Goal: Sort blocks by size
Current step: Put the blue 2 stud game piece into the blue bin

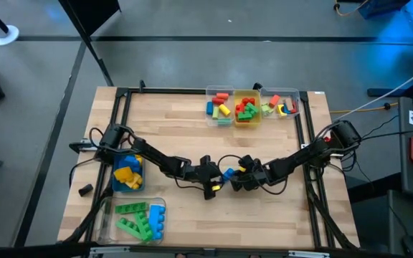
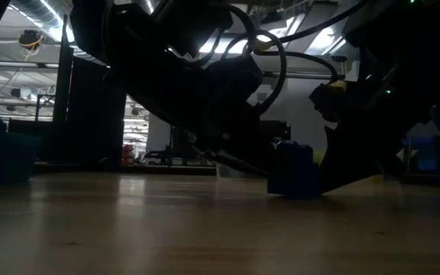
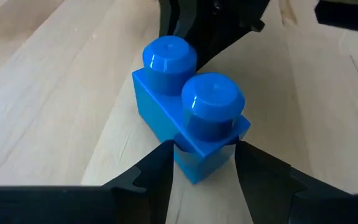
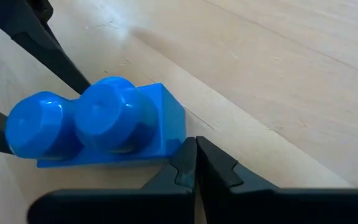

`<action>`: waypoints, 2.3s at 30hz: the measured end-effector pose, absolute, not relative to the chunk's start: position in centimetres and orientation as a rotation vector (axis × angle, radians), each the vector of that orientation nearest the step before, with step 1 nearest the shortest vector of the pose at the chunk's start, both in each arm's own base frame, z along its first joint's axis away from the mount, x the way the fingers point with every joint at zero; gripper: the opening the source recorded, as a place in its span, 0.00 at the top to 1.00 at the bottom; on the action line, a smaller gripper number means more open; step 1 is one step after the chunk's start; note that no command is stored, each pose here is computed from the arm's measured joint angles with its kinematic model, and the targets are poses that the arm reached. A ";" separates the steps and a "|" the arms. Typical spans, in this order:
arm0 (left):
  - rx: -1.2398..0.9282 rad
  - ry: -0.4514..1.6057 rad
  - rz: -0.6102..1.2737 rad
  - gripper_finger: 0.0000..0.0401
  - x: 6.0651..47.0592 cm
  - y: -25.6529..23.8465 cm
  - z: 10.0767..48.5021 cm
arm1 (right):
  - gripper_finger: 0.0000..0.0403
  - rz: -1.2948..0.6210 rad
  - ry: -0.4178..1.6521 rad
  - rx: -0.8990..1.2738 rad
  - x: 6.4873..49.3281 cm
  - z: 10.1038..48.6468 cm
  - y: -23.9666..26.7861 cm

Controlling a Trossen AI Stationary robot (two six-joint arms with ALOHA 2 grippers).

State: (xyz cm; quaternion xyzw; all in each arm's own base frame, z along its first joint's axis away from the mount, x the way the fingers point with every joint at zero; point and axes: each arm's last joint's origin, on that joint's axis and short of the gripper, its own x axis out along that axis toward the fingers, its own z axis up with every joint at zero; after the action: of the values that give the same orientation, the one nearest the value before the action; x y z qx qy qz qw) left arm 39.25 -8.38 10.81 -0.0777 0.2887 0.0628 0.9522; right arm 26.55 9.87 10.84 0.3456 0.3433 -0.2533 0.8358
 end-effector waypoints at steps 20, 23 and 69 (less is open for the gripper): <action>-0.192 0.593 0.131 0.61 39.1 -8.8 10.8 | 0.97 -0.516 0.705 0.753 26.8 10.9 10.0; -0.197 0.592 0.133 0.61 39.1 -8.8 10.8 | 0.97 -0.516 0.704 0.753 26.8 10.9 10.0; -0.276 0.594 0.194 0.47 38.4 -10.6 10.6 | 0.97 -0.455 0.677 0.833 27.3 11.3 10.3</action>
State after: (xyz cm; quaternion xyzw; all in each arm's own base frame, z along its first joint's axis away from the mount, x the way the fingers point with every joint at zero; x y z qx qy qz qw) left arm 38.42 -10.63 10.60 -0.1355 0.2915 0.0953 0.9421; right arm 27.32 10.34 11.30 0.3935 0.3194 -0.2148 0.8349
